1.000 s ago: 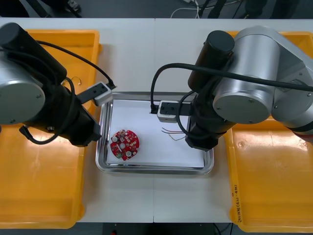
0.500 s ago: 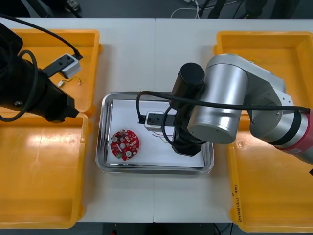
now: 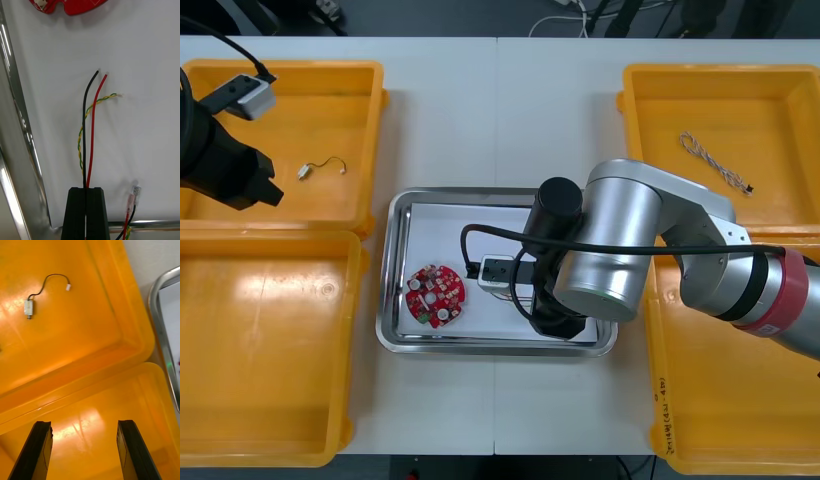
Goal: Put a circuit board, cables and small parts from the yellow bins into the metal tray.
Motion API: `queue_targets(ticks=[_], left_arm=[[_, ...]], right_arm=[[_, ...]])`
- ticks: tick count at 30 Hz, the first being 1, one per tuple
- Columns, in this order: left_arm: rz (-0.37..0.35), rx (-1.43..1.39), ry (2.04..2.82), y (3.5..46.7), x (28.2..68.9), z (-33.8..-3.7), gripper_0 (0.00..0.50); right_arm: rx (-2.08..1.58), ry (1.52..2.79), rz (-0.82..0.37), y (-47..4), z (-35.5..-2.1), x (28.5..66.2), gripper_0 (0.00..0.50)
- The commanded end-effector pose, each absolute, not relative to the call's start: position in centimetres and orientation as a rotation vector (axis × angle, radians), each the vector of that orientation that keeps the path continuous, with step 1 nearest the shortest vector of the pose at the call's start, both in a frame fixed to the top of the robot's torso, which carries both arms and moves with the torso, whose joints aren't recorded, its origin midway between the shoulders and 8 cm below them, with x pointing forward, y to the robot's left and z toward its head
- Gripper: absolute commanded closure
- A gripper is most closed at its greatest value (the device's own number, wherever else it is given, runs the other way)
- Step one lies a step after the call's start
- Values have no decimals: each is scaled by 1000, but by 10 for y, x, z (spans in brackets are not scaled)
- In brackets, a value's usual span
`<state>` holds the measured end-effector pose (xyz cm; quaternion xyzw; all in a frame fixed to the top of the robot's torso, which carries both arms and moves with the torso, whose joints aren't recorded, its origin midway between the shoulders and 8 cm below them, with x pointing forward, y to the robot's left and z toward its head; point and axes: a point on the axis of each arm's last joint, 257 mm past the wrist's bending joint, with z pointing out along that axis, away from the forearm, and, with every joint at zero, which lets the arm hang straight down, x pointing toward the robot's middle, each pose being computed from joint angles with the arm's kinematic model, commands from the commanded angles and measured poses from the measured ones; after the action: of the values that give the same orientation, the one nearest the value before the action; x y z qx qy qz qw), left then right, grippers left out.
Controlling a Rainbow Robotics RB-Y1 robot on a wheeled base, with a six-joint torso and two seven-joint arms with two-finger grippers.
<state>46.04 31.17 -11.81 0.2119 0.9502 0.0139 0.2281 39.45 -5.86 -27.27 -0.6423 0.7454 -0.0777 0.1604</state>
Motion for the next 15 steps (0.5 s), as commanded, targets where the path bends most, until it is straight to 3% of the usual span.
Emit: queue_targets(ticks=[1, 15], left_arm=[[134, 389, 2590, 350, 475, -80, 0], [144, 230, 2594, 392, 487, -65, 0]], right_arm=[[-1815, 2177, -193, -59, -289, 383, 500], [-1749, 2168, -153, -40, -295, 384, 500]])
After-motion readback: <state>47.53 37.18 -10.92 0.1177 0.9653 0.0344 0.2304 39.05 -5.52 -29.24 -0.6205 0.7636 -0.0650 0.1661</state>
